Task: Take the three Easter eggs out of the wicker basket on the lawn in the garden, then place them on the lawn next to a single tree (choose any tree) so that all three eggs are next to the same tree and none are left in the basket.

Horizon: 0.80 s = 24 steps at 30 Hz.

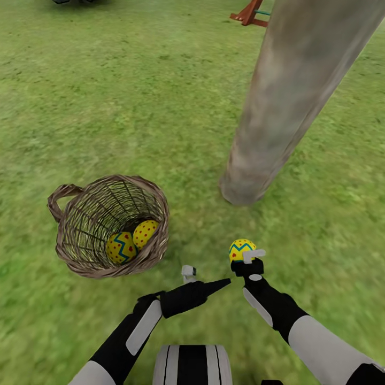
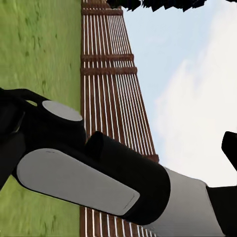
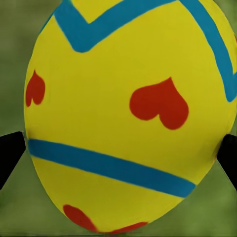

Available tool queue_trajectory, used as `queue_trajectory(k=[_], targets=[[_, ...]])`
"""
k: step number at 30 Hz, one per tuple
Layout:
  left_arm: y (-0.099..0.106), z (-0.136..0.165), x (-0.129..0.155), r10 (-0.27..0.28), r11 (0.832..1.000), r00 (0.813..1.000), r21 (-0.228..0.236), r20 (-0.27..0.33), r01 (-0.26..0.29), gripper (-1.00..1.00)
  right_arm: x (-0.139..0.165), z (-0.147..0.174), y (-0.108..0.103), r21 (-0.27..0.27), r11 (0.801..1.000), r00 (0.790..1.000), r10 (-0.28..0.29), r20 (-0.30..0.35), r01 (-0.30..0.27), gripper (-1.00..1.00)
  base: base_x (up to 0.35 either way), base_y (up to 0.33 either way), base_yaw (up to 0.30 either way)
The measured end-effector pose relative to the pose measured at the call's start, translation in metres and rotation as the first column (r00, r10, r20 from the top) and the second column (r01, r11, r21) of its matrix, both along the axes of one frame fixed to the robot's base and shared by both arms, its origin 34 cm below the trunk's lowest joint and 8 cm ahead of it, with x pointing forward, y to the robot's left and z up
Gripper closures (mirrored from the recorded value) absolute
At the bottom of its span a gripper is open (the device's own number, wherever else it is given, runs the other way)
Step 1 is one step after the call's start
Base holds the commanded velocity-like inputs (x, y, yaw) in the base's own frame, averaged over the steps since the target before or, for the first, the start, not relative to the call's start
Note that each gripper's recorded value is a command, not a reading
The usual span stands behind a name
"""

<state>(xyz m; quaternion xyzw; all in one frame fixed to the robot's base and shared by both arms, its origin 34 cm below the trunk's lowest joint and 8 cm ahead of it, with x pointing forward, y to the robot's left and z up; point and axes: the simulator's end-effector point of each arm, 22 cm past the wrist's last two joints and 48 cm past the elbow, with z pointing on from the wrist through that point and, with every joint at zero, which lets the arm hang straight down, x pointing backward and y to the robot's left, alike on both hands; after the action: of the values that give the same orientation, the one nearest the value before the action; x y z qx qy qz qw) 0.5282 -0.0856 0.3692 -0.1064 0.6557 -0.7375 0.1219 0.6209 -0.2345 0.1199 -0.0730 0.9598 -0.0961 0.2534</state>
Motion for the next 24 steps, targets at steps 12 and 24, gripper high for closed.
queue_trajectory(k=[12,24], targets=[[0.013,0.008,0.016,0.08,0.994,0.995,-0.07,-0.058,-0.084,-1.0,-0.01,-0.006,0.01,0.039,0.999,0.998,-0.032,-0.049,0.034,-1.0,0.0,0.0,0.0],[0.012,0.02,0.018,0.078,0.994,0.996,-0.071,-0.035,-0.081,-1.0,0.003,0.011,0.012,0.045,0.998,0.999,-0.031,-0.013,0.032,-1.0,0.0,0.0,0.0]])
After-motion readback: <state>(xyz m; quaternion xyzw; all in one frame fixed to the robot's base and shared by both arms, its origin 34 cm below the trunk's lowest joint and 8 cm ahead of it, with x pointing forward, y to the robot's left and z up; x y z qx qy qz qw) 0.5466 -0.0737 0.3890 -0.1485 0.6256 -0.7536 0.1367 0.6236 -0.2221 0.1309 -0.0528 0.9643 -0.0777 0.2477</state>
